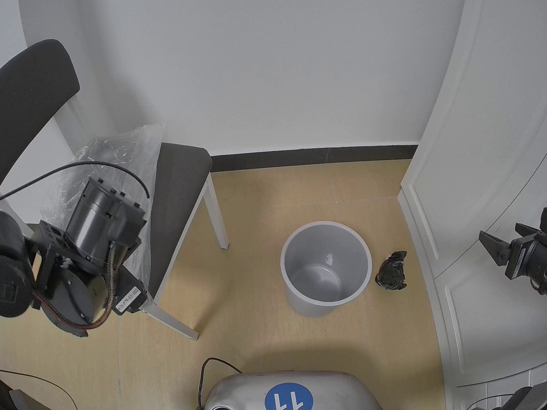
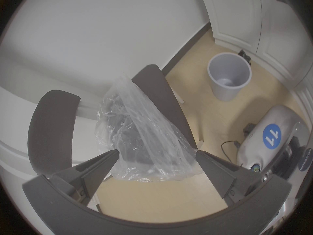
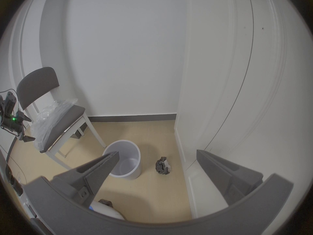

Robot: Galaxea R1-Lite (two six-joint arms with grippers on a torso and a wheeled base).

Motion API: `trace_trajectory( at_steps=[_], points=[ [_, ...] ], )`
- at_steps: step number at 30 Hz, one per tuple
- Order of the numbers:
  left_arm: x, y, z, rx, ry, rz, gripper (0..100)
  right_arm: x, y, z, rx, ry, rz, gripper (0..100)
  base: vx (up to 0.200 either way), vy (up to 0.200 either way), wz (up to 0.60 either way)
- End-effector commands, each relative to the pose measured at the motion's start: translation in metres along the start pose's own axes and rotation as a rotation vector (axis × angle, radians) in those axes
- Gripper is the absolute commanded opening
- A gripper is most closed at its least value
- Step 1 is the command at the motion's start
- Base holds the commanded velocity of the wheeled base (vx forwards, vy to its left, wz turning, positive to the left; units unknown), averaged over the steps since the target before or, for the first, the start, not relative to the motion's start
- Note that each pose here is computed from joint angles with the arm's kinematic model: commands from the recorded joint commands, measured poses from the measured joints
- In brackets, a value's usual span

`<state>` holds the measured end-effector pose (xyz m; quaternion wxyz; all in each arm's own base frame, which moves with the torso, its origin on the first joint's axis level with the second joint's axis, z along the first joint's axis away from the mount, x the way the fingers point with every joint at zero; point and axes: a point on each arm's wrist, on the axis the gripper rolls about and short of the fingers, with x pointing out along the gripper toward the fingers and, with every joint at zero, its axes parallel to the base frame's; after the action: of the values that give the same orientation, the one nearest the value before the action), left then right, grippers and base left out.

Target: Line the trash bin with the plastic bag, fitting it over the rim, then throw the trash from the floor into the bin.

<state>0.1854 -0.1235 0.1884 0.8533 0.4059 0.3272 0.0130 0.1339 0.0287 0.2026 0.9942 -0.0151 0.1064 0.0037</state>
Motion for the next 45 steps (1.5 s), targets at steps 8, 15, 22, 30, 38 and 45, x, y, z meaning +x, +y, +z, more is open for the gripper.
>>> trace_trajectory(
  at_steps=[8,15,22,30,38,45],
  points=[
    [0.025,-0.024,0.003,0.07,0.096,0.04,100,0.002,0.0,-0.003,-0.004,0.015,0.002,100,0.0,0.0,0.0],
    [0.035,-0.032,0.005,0.043,0.129,0.041,100,0.002,0.0,-0.004,-0.001,0.017,0.033,100,0.0,0.0,0.0],
    [0.05,-0.025,0.001,0.003,0.185,0.062,100,0.003,0.0,-0.005,-0.002,0.024,0.033,100,0.0,0.0,0.0],
    [0.048,0.002,-0.014,-0.078,0.224,0.109,100,0.003,-0.001,-0.005,-0.002,0.025,0.036,100,0.0,0.0,0.0],
    [0.034,0.037,-0.056,-0.151,0.288,0.184,100,0.001,0.0,-0.008,-0.003,0.032,0.062,100,0.0,0.0,0.0],
    [0.032,0.041,-0.059,-0.117,0.29,0.189,100,0.003,0.001,-0.009,-0.007,0.039,0.069,100,0.0,0.0,0.0]
  ],
)
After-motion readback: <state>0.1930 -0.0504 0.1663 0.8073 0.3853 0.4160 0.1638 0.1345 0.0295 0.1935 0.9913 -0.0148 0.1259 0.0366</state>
